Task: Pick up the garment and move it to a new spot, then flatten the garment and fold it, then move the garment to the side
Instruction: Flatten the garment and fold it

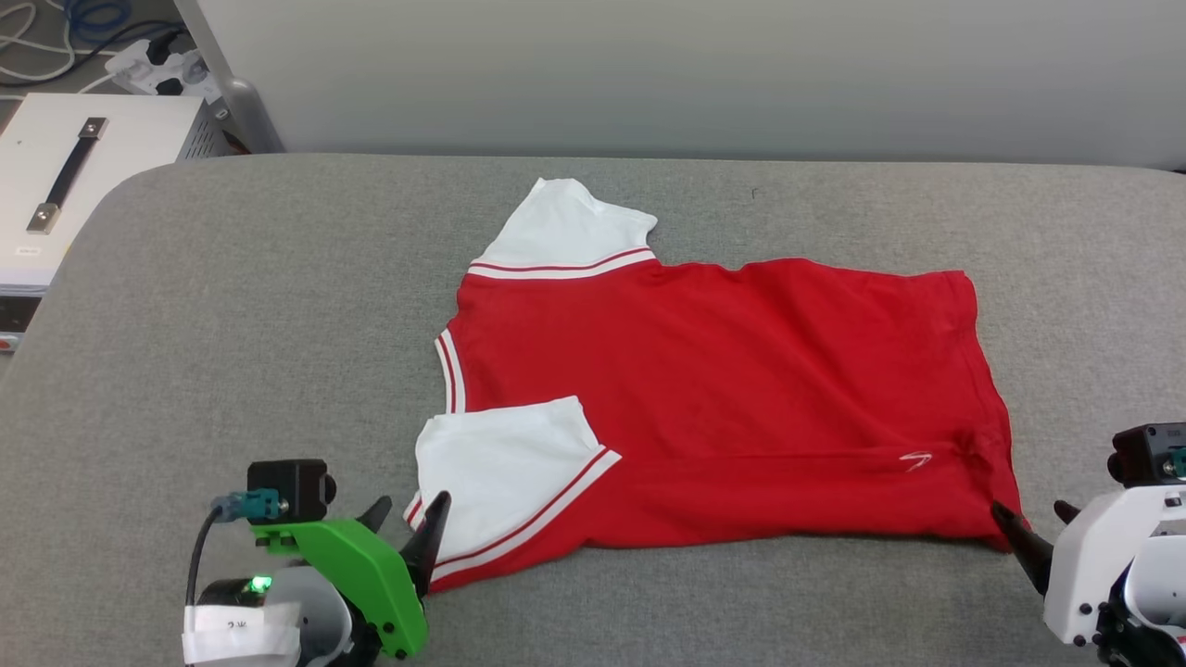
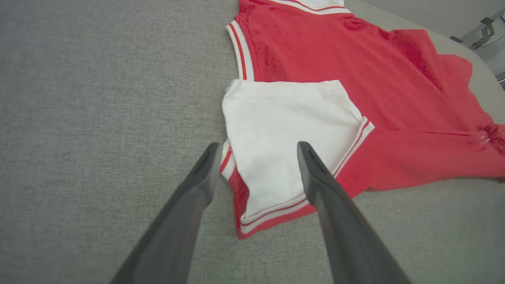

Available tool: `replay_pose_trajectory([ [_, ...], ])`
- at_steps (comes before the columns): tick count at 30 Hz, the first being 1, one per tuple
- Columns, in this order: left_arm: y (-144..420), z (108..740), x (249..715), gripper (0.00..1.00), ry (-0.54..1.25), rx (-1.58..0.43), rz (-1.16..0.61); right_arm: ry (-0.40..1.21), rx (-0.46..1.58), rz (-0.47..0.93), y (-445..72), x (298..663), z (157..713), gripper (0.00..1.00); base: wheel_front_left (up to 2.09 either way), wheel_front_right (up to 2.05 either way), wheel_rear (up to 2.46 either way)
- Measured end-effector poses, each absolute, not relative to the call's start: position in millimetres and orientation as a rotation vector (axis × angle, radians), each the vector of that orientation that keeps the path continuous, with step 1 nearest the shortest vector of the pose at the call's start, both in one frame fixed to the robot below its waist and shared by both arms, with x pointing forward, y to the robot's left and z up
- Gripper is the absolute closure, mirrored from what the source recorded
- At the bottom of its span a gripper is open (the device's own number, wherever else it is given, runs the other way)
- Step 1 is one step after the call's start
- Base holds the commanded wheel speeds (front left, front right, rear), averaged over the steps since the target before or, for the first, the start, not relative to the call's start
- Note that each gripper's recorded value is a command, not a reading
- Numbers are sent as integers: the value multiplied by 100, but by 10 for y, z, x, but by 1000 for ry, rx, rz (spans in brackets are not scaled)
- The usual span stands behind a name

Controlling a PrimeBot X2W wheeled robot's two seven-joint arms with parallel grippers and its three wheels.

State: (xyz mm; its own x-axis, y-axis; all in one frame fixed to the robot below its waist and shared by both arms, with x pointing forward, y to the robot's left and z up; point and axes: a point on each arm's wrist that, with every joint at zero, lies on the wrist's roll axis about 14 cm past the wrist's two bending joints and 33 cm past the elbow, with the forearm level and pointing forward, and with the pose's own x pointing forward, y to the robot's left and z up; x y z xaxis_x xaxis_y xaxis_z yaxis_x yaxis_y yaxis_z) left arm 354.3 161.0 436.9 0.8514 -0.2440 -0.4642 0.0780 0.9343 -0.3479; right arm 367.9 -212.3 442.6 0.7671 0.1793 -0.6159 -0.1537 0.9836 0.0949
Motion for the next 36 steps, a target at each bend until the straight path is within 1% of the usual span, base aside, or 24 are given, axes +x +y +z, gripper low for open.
replay_pose_trajectory([
  [5,1538,4384,3487,0,570,-323,-190,706,41,171,-2076,3619,4434,0,0,0,0],
  [10,1562,4170,3371,0,704,-263,-185,704,43,165,-2056,3648,4468,0,0,0,0],
  [11,1580,4033,3321,0,771,-236,-168,708,43,157,-2069,3660,4461,0,0,0,0],
  [15,1586,3887,3312,0,826,-224,-155,723,47,148,-2083,3664,4419,0,0,0,0],
  [21,1679,3708,3392,0,854,-186,-115,751,51,132,-2131,3660,4328,0,0,0,0],
  [28,1626,3596,3520,0,873,-175,-136,783,55,119,-2168,3655,4225,0,0,0,0],
  [29,1612,3579,3523,25,883,-176,-144,786,53,117,-2174,3655,4215,0,0,0,0],
  [30,1606,3565,3522,61,890,-176,-147,788,50,115,-2181,3655,4208,0,0,0,0],
  [31,1607,3548,3518,100,900,-174,-153,790,44,111,-2193,3653,4203,0,0,0,0],
  [36,1594,3552,3522,100,899,-186,-157,787,24,95,-2242,3639,4223,0,0,0,0],
])
